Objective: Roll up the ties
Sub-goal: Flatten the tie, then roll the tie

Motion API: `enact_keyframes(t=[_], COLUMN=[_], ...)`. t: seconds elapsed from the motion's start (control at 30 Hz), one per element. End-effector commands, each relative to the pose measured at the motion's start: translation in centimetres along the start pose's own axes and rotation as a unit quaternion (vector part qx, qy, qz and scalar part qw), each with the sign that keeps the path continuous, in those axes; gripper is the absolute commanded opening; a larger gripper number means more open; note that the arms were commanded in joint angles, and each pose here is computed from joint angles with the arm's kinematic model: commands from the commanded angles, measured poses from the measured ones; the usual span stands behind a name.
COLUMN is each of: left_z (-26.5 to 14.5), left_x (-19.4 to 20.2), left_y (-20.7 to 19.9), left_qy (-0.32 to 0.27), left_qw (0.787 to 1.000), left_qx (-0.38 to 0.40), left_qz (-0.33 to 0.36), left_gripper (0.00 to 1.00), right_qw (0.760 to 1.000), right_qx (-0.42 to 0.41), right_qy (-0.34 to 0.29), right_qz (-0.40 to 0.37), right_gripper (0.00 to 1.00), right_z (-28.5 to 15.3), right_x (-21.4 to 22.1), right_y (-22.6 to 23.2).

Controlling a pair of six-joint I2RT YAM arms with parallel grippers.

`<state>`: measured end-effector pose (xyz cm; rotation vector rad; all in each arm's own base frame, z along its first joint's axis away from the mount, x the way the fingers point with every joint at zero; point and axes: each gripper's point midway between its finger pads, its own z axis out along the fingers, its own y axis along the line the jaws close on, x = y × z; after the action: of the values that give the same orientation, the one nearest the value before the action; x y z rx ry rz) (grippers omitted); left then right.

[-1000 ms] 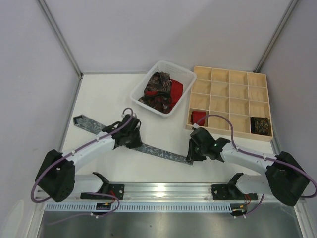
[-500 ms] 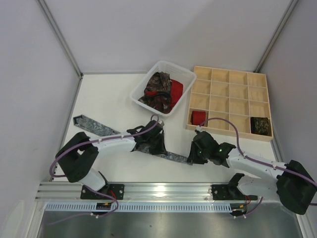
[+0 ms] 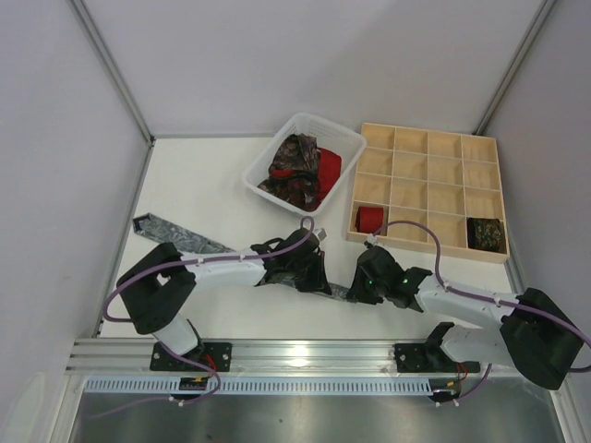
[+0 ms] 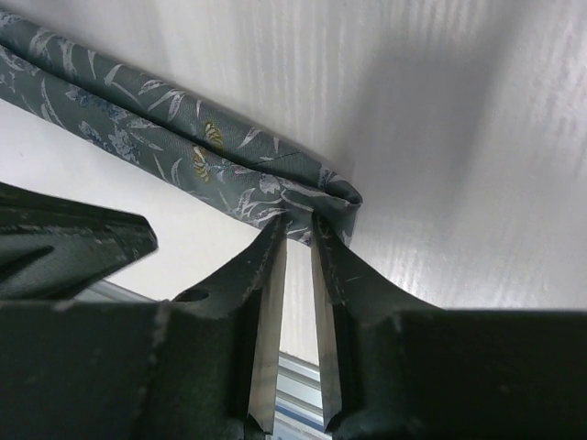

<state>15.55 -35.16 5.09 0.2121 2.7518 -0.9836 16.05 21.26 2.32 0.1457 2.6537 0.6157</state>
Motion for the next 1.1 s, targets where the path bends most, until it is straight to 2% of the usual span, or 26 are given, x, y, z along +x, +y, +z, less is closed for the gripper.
enact_keyframes(t=[0.0, 0.07, 0.2, 0.3, 0.4, 0.57, 0.6, 0.7, 0.93, 1.07], left_z=[-1.5, -2.4, -4.7, -5.5, -5.6, -4.5, -4.0, -3.0, 0.1, 2.0], left_x=[-1.9, -2.4, -3.2, -2.6, -1.4, 1.3, 1.6, 2.4, 3.4, 3.5], left_y=[-1.4, -0.9, -0.3, -0.5, -0.6, 0.3, 0.3, -0.3, -0.9, -0.6], left_qy=[-0.041, -0.058, -0.095, -0.094, -0.08, -0.051, -0.047, -0.038, -0.018, -0.006], left_qw=[0.999, 0.998, 0.994, 0.994, 0.997, 0.999, 0.999, 0.999, 0.999, 0.999], left_qx=[-0.002, -0.022, -0.044, -0.03, -0.01, -0.012, -0.014, -0.007, -0.018, -0.036], left_qz=[0.019, 0.029, 0.039, 0.037, 0.022, 0.001, -0.008, -0.015, -0.02, -0.022], left_gripper=[0.0, 0.0, 0.04, 0.04, 0.0, 0.0, 0.0, 0.0, 0.0, 0.0], right_qw=[0.999, 0.999, 0.999, 0.999, 0.999, 0.998, 0.998, 0.998, 0.996, 0.996], right_qx=[0.035, 0.029, 0.015, 0.008, -0.019, -0.003, 0.0, 0.004, 0.016, 0.024], right_qy=[0.004, -0.002, -0.016, -0.018, -0.009, -0.008, -0.009, -0.005, -0.011, 0.006], right_qz=[-0.017, -0.025, -0.042, -0.045, -0.049, -0.066, -0.067, -0.07, -0.084, -0.086], right_gripper=[0.25, 0.27, 0.44, 0.5, 0.51, 0.4, 0.34, 0.24, 0.15, 0.11], right_z=[-1.5, -2.3, -4.0, -4.2, -4.0, -2.0, -1.6, -0.1, 2.5, 3.6], right_x=[0.2, -0.5, -2.5, -3.8, -5.0, -7.2, -7.4, -7.2, -6.7, -5.5], right_y=[-1.5, -0.9, 0.8, 1.6, 3.3, 3.4, 3.3, 2.8, 1.4, 0.6])
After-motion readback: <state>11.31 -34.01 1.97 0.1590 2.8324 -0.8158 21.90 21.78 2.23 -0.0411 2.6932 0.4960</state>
